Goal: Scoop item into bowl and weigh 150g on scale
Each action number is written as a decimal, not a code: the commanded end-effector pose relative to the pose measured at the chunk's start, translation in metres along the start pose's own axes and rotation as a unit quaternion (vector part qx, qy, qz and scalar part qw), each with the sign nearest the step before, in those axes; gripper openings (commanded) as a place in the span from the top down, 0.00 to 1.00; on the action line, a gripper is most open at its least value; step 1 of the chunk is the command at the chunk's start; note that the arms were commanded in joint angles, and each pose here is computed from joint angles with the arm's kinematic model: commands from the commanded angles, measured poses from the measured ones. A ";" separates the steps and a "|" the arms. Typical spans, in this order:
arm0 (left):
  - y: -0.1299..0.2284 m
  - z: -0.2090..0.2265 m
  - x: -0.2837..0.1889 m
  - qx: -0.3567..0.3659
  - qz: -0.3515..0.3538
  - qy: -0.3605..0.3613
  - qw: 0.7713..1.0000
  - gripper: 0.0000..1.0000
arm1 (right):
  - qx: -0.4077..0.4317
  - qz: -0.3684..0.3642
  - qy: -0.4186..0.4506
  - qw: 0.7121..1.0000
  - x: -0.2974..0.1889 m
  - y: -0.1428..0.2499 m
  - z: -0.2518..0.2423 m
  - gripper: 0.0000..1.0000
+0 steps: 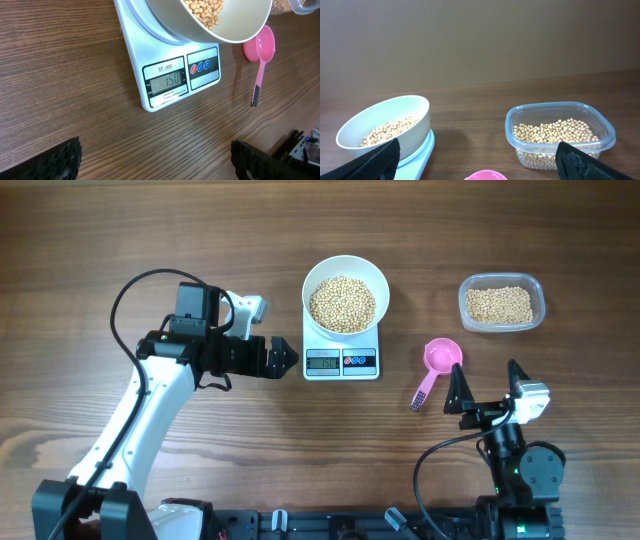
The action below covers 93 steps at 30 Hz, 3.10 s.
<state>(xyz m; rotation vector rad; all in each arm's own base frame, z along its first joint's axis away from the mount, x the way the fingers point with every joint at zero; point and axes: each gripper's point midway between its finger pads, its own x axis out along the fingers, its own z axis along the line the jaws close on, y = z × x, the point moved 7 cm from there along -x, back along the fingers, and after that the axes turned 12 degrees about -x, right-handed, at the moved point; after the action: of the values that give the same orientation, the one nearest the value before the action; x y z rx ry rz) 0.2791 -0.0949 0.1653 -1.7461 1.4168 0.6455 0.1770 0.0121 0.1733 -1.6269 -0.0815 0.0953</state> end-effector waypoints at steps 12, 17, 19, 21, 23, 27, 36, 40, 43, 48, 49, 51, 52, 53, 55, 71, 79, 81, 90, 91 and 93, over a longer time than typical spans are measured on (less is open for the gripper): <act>-0.002 -0.003 -0.002 0.011 0.001 0.001 1.000 0.00 | -0.011 -0.010 -0.003 1.000 -0.001 -0.003 0.001 0.00; -0.001 -0.003 -0.002 0.011 0.002 0.001 1.000 0.00 | -0.011 -0.010 -0.003 1.000 -0.001 -0.003 0.001 0.00; -0.008 -0.007 -0.004 0.026 -0.020 0.007 0.999 0.00 | -0.011 -0.010 -0.003 1.000 -0.001 -0.003 0.001 0.00; -0.015 -0.013 -0.010 0.045 -0.046 0.013 0.998 0.00 | -0.011 -0.010 -0.003 1.000 -0.001 -0.003 0.001 0.00; -0.019 -0.018 -0.019 0.062 -0.075 0.006 0.995 0.00 | -0.011 -0.010 -0.003 1.000 -0.001 -0.003 0.001 0.00; -0.020 -0.023 -0.038 0.077 -0.114 -0.016 0.990 0.00 | -0.011 -0.010 -0.003 1.000 -0.001 -0.003 0.001 0.00; 0.020 -0.044 -0.091 0.132 -0.212 0.000 0.968 0.00 | -0.011 -0.010 -0.003 1.000 -0.001 -0.003 0.001 0.00; 0.049 -0.045 -0.114 0.169 -0.275 -0.009 0.947 0.00 | -0.011 -0.010 -0.003 1.000 -0.001 -0.003 0.001 0.00; 0.069 -0.046 -0.125 0.186 -0.313 -0.004 0.931 0.00 | -0.011 -0.010 -0.003 1.000 -0.001 -0.003 0.001 0.00; 0.103 -0.038 -0.127 0.217 -0.360 0.006 0.907 0.00 | -0.011 -0.010 -0.003 1.000 -0.001 -0.003 0.001 0.00; 0.108 -0.037 -0.126 0.222 -0.370 0.009 0.902 0.00 | -0.011 -0.010 -0.003 1.000 -0.001 -0.003 0.001 0.00; 0.117 -0.033 -0.125 0.232 -0.391 0.014 0.890 0.00 | -0.011 -0.010 -0.003 1.000 -0.001 -0.003 0.001 0.00; 0.120 -0.032 -0.124 0.235 -0.398 0.015 0.887 0.00 | -0.011 -0.010 -0.003 1.000 -0.001 -0.003 0.001 0.00; 0.124 -0.029 -0.123 0.238 -0.406 0.016 0.882 0.00 | -0.011 -0.010 -0.003 1.000 -0.001 -0.003 0.001 0.00; 0.129 -0.025 -0.121 0.241 -0.421 0.016 0.875 0.00 | -0.011 -0.010 -0.003 1.000 -0.001 -0.003 0.001 0.00; 0.098 0.012 -0.084 0.252 -0.550 -0.012 0.796 0.00 | -0.011 -0.010 -0.003 1.000 -0.001 -0.003 0.001 0.00; 0.093 0.038 -0.077 0.159 -0.569 -0.031 0.806 0.00 | -0.011 -0.010 -0.003 1.000 -0.001 -0.003 0.001 0.00; 0.092 0.040 -0.078 0.151 -0.572 -0.035 0.805 0.00 | -0.011 -0.010 -0.003 1.000 -0.001 -0.003 0.001 0.00; 0.095 0.053 -0.069 0.064 -0.548 -0.017 0.834 0.00 | -0.011 -0.010 -0.003 1.000 -0.001 -0.003 0.001 0.00; 0.095 0.053 -0.069 0.064 -0.548 -0.017 0.834 0.00 | -0.011 -0.010 -0.003 1.000 -0.001 -0.003 0.001 0.00; 0.095 0.053 -0.069 0.064 -0.548 -0.017 0.834 0.00 | -0.011 -0.010 -0.003 1.000 -0.001 -0.003 0.001 0.00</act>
<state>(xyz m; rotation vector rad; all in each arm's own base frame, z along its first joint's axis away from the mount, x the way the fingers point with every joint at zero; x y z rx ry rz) 0.1744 -0.0220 0.1666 -1.9956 0.2523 -0.0803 0.1769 0.0121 0.1735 -1.6343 -0.0831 0.0939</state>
